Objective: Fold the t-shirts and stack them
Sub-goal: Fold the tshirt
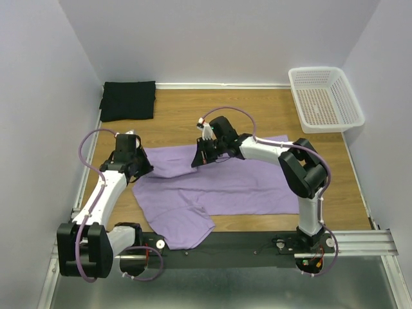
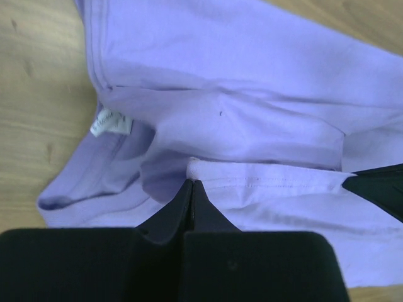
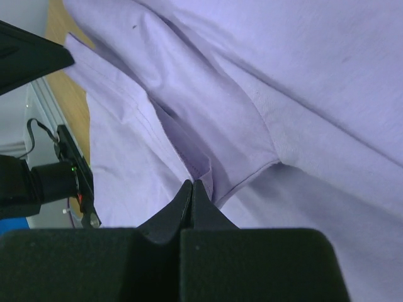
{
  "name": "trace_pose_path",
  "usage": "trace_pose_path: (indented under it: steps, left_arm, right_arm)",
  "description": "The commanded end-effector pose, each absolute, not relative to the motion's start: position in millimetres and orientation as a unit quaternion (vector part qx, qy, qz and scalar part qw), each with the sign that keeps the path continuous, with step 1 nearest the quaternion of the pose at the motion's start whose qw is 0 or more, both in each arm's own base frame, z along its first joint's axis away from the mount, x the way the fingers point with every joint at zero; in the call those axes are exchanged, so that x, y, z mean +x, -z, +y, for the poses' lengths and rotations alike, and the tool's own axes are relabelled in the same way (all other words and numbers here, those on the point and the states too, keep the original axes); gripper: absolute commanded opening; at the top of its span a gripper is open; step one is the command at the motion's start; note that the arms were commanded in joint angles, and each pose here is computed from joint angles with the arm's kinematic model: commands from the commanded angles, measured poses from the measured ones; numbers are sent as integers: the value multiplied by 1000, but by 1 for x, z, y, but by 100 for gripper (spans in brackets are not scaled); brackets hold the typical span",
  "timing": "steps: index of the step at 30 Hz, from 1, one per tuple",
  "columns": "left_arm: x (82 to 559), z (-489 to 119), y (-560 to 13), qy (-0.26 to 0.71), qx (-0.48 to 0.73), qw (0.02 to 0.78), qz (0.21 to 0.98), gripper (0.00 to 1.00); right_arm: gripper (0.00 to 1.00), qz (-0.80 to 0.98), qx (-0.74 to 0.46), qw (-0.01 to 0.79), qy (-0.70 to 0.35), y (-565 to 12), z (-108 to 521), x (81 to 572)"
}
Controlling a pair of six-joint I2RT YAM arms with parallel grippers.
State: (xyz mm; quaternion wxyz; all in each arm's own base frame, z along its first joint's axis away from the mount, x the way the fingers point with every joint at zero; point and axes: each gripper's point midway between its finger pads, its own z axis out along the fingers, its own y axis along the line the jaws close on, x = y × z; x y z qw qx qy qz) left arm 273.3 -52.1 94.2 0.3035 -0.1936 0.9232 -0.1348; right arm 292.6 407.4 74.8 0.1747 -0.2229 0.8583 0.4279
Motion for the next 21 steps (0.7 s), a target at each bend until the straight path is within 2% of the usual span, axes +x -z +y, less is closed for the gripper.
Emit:
trace_pose_path:
  steps: [1, 14, 21]
  left_arm:
    - [255, -63, -87, 164, -201, 277, 925, 0]
    - [234, -66, -82, 171, -213, 257, 927, 0]
    - [226, -67, -82, 171, -209, 246, 931, 6]
  right_arm:
    - [0, 857, -230, 164, -431, -83, 404, 272]
    - [4, 864, -228, 137, -428, -74, 390, 249]
    - [7, 869, -228, 118, -424, -62, 387, 241]
